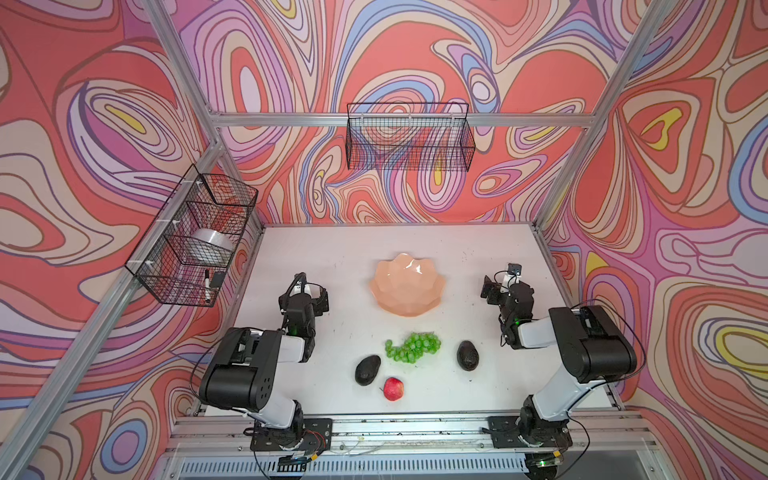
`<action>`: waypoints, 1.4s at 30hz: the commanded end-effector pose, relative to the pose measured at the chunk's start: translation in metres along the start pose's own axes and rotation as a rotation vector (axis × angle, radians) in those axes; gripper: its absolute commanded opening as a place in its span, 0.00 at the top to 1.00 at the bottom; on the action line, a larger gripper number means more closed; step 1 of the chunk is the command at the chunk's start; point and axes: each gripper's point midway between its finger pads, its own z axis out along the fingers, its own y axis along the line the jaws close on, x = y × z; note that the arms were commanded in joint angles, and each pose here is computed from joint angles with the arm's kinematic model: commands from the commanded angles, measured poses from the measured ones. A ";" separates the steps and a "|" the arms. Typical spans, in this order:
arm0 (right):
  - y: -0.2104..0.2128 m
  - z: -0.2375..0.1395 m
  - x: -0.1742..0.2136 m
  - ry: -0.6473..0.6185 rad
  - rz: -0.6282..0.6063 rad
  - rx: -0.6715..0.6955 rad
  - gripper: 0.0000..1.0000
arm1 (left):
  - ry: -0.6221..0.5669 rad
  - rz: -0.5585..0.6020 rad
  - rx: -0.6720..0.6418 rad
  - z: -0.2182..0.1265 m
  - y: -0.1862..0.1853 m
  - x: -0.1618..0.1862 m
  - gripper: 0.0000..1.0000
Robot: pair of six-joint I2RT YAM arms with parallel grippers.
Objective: Place and organize the fake fruits in the fruit bowl
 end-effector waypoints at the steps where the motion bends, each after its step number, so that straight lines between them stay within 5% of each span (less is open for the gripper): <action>1: -0.001 0.002 -0.002 -0.003 0.005 0.001 0.02 | -0.013 -0.001 -0.017 0.002 0.004 -0.004 0.00; 31: -0.001 0.002 -0.003 -0.009 0.006 0.002 0.02 | -0.011 0.001 -0.016 0.002 0.003 -0.003 0.00; 37: -0.022 -0.007 -0.074 0.074 0.127 0.149 0.02 | -0.012 -0.003 -0.021 0.001 0.004 -0.004 0.00; 42: 0.017 -0.032 -0.104 0.222 0.309 -0.053 0.02 | -0.011 -0.003 -0.022 0.002 0.004 -0.004 0.00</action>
